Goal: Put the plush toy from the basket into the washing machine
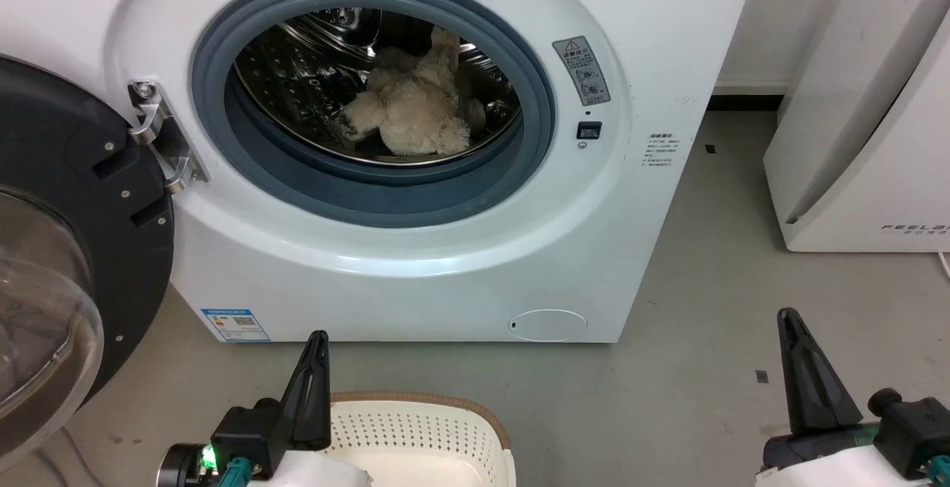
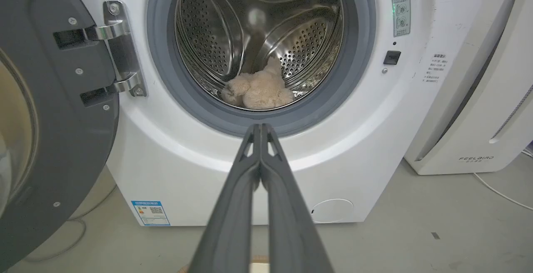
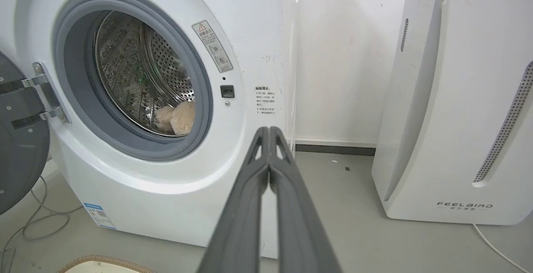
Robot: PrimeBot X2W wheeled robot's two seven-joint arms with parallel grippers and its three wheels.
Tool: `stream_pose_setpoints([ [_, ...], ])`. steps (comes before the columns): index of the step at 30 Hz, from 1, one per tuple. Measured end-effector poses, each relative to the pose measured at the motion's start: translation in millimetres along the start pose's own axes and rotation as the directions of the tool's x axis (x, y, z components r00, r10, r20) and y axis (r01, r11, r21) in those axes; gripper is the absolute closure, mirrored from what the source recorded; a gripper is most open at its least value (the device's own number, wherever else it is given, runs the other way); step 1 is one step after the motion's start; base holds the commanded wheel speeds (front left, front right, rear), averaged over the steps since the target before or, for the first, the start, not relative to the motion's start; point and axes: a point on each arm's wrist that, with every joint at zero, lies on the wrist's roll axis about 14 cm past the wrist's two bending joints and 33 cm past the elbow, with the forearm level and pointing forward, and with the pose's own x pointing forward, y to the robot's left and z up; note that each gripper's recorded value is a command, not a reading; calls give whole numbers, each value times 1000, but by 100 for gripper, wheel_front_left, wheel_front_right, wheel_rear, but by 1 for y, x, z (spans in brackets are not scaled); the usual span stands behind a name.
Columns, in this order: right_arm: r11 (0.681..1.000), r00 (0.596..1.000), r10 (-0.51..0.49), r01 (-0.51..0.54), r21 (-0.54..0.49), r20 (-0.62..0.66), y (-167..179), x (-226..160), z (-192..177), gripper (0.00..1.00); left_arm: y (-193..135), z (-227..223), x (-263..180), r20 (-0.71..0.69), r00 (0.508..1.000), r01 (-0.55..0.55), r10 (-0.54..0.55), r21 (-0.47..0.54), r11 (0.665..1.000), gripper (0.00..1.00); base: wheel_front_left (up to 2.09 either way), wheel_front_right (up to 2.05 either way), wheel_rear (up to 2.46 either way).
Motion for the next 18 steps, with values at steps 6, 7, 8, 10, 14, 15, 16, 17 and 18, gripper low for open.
stream_pose_setpoints([
  [6,1000,1000,2,-2,-2,-9,1,0,-1,100,1,0,0,-4,1000,-4,4,3,1000,100,0,0,0],
  [7,1000,1000,3,-3,-2,-11,1,0,-1,100,2,1,0,-5,1000,-5,5,6,1000,100,0,0,0],
  [8,1000,1000,3,-3,-2,-13,1,0,-1,100,2,1,0,-7,1000,-5,5,8,1000,100,0,0,0],
  [10,1000,1000,4,-4,-6,-15,1,-1,-1,100,2,1,0,-7,1000,-6,6,9,1000,100,0,0,0],
  [14,1000,1000,6,-6,-8,-21,2,-1,-2,100,3,1,0,-10,1000,-4,4,11,1000,100,0,0,0],
  [15,1000,1000,6,-7,-8,-21,2,-1,-1,100,3,2,1,-9,1000,-4,4,15,1000,100,0,0,0],
  [16,1000,1000,7,-7,-8,-25,2,-1,-2,100,3,2,1,-8,1000,-4,4,16,1000,100,0,0,0],
  [17,1000,1000,7,-7,-8,-28,2,-1,-2,100,3,2,1,-11,1000,-3,3,15,1000,100,0,0,0],
  [18,1000,1000,7,-7,-8,-27,2,-1,-2,100,3,2,1,-12,1000,-3,3,15,1000,100,0,0,0],
])
